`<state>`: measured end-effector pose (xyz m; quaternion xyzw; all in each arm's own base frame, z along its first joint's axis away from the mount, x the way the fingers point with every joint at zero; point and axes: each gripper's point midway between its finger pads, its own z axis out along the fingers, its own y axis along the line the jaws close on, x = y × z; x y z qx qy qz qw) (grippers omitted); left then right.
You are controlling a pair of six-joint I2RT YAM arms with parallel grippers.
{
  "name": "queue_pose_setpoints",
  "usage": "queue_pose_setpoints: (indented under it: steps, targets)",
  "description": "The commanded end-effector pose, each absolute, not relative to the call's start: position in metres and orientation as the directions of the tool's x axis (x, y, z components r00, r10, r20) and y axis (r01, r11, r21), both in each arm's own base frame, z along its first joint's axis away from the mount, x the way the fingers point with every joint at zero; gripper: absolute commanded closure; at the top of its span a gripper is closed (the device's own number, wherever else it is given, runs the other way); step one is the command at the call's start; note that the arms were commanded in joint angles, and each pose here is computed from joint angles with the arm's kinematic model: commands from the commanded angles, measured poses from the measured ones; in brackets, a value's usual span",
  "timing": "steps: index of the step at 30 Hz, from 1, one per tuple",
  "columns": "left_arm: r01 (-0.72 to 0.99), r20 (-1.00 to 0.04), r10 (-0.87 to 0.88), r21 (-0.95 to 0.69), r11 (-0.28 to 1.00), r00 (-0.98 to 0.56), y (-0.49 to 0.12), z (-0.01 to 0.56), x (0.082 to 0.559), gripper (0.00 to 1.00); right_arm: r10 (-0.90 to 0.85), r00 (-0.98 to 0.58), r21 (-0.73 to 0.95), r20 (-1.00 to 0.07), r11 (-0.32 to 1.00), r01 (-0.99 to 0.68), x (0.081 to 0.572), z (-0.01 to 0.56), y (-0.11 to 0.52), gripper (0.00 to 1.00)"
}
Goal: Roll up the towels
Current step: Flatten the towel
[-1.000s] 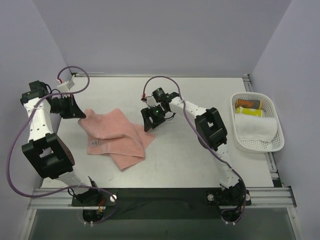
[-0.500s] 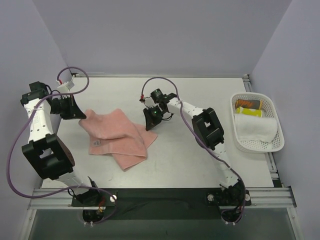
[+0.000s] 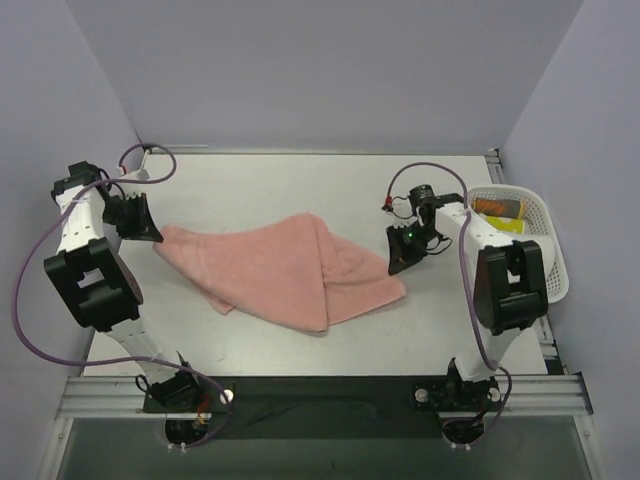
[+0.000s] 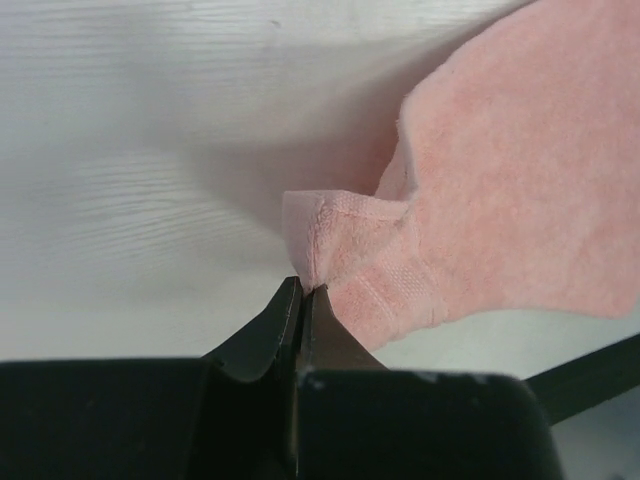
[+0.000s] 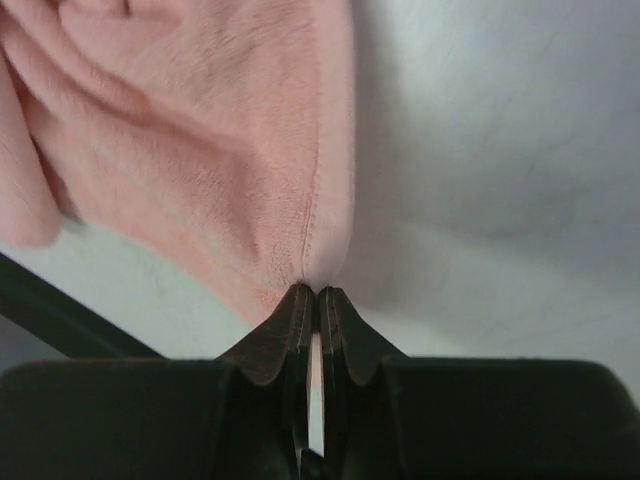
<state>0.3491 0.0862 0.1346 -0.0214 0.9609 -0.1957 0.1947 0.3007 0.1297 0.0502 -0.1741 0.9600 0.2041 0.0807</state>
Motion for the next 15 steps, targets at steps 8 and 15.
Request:
queue_pose_setpoints:
  steps: [8, 15]
  targets:
    - [0.055, -0.348, 0.050, -0.005, 0.998, -0.936, 0.141, 0.112, 0.400, 1.00, -0.777, -0.628, 0.380, 0.042, 0.593, -0.709, 0.146, 0.072, 0.107, 1.00]
    - [0.133, -0.338, 0.119, -0.018, 0.991, -0.934, 0.109, 0.103, 0.408, 1.00, -0.645, -0.753, 0.495, -0.127, 0.617, -0.612, 0.223, 0.113, 0.138, 0.44]
